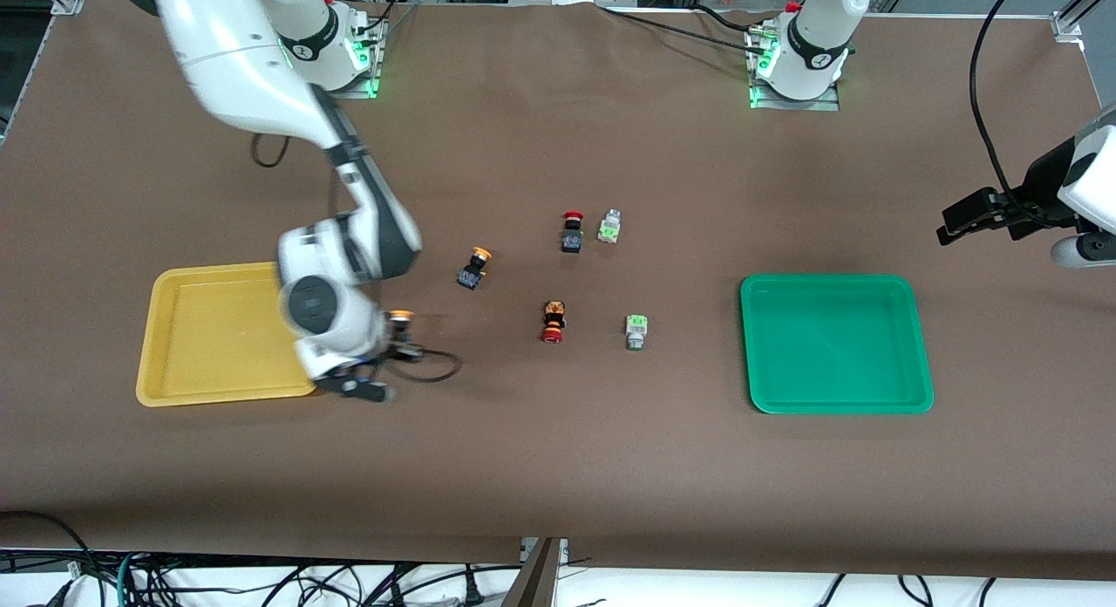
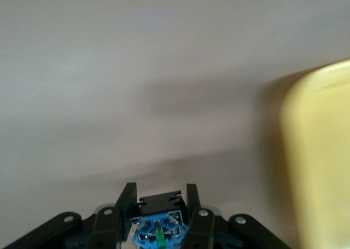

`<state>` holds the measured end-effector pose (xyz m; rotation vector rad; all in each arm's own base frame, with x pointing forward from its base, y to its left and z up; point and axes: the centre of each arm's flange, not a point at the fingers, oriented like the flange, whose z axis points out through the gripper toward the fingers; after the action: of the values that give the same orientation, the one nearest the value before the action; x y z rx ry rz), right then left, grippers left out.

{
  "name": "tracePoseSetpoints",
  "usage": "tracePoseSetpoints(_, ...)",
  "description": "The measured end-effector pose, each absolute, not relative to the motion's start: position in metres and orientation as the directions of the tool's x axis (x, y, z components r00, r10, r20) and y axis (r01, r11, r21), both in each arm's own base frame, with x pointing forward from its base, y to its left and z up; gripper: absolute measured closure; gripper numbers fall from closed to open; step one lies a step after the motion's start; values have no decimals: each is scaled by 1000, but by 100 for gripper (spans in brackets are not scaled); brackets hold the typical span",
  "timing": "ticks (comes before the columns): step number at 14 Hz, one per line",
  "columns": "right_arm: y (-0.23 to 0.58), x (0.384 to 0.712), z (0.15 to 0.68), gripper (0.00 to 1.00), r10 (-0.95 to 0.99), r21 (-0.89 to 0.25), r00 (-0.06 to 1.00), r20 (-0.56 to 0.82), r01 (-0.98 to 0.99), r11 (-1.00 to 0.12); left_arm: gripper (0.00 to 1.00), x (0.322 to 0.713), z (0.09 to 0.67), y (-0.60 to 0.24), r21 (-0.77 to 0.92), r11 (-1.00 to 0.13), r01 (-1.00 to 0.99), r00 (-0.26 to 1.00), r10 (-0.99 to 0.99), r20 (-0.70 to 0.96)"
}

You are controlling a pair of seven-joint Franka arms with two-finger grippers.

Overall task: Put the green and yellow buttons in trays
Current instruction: 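Carry the button into the yellow tray and open the right gripper, then reach the right gripper to the orange button while the left gripper reaches green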

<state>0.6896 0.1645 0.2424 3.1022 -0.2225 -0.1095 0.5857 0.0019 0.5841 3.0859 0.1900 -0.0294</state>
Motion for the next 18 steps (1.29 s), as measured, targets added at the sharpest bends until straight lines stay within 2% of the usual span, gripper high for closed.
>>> tracePoseSetpoints(2,67,699,255,59,-55,38,991,-123,-51,-998,0,586,583,1,48,-991,121,993,120,-23)
tracePoseSetpoints(5,-56,692,240,59,20,23,985,-169,24,-999,0,590,572,1,47,-992,121,992,119,-43)
tracePoseSetpoints(9,-120,676,214,59,22,1,977,-212,23,-1000,0,603,532,-22,92,-989,115,987,104,-121)
tracePoseSetpoints(10,-122,676,213,54,20,-1,977,-213,20,-1000,0,606,521,-41,98,-987,126,983,112,-145)
tracePoseSetpoints(12,-97,682,222,33,32,-23,981,-194,28,-999,0,607,499,-100,83,-985,152,974,135,-180)
tracePoseSetpoints(15,27,697,262,3,-82,-52,986,-144,-91,-995,0,605,455,-188,50,-980,193,962,178,-206)
tracePoseSetpoints(16,86,692,272,0,-135,-50,980,-145,-143,-988,0,604,434,-216,36,-974,223,954,210,-212)
tracePoseSetpoints(18,190,671,273,0,-212,-22,965,-153,-218,-976,0,607,381,-256,24,-961,276,942,265,-207)
